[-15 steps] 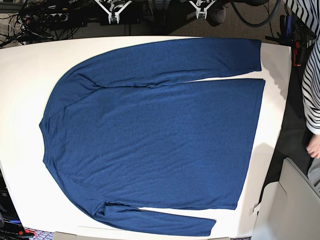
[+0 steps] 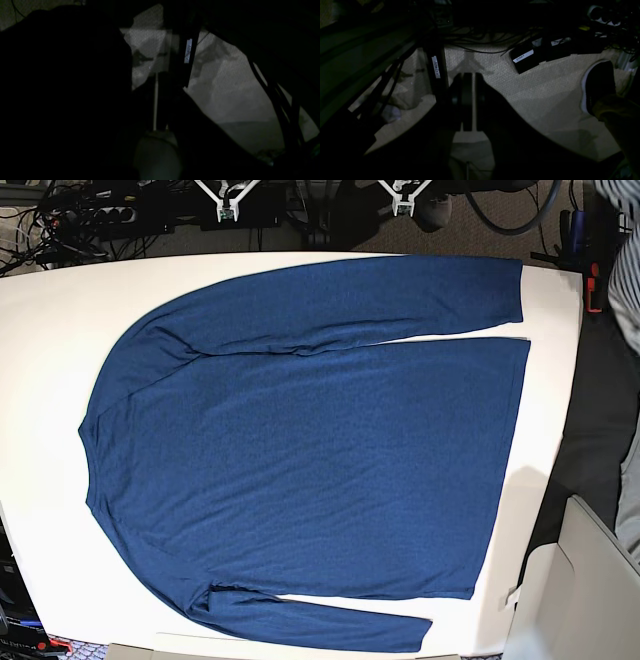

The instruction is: Fold the T-shirt properly

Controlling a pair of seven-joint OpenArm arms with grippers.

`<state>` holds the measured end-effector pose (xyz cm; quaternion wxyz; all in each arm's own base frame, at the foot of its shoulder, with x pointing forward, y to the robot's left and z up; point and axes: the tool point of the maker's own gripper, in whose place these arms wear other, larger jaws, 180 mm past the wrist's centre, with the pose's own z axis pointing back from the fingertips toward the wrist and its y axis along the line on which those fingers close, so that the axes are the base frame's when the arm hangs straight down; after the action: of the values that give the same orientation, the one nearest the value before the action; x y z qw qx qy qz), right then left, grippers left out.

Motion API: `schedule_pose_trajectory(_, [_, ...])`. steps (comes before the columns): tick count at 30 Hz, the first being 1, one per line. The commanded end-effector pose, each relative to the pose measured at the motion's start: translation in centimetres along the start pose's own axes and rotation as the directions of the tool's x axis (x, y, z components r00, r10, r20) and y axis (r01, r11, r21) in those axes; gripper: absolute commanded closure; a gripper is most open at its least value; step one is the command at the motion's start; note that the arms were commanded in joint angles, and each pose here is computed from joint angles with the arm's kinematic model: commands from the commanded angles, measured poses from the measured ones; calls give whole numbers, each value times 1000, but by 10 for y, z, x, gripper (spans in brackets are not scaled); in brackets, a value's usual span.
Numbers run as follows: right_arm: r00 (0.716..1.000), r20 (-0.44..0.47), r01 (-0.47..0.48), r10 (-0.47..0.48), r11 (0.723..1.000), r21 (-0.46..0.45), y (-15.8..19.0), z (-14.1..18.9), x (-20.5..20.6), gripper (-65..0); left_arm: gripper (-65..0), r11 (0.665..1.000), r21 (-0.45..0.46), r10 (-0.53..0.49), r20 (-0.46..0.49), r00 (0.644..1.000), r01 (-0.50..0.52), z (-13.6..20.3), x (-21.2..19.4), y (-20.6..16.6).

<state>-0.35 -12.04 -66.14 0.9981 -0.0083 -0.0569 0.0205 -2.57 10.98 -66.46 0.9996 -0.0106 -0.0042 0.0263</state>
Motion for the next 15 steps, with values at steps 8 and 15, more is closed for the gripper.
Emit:
schedule_pose_trajectory(8, [1000,4,-6,6,1000,-6,-6,0,-2,-2,0,1000,5,-7,-2,1000,7,1,-6,1])
schedule_pose_trajectory(15, [1000,-29,-12,11,1000,-23,-17,3,-24,-2,0,1000,26,-9,-23,1000,10,2,-22,15])
